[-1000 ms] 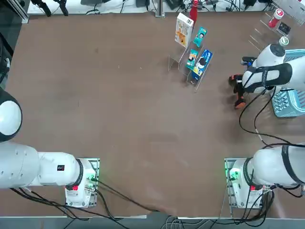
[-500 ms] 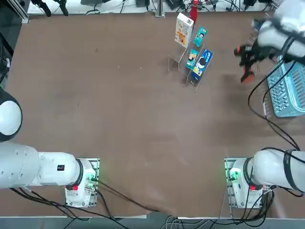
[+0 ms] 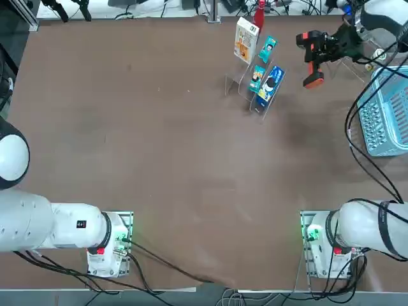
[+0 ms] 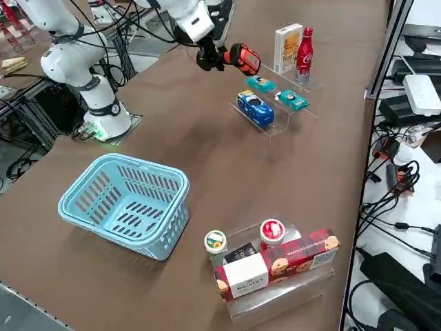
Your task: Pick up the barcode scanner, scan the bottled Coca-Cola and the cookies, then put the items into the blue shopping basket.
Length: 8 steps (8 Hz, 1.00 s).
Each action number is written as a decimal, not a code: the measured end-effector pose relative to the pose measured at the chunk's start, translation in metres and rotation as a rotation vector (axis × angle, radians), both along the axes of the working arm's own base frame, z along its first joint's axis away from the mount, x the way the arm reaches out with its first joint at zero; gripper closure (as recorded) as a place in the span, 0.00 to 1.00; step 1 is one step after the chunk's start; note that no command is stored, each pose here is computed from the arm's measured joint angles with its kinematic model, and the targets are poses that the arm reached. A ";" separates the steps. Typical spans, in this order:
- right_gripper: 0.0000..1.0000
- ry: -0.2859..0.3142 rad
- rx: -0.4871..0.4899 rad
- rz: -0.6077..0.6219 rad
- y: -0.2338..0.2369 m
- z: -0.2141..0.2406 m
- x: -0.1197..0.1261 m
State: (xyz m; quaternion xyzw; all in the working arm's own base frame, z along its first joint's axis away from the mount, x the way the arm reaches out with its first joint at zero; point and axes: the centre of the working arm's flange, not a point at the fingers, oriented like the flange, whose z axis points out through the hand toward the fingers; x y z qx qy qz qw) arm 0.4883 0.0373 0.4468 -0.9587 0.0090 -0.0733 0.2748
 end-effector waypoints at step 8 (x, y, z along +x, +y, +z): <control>0.56 -0.012 0.485 -0.164 0.021 -0.121 0.033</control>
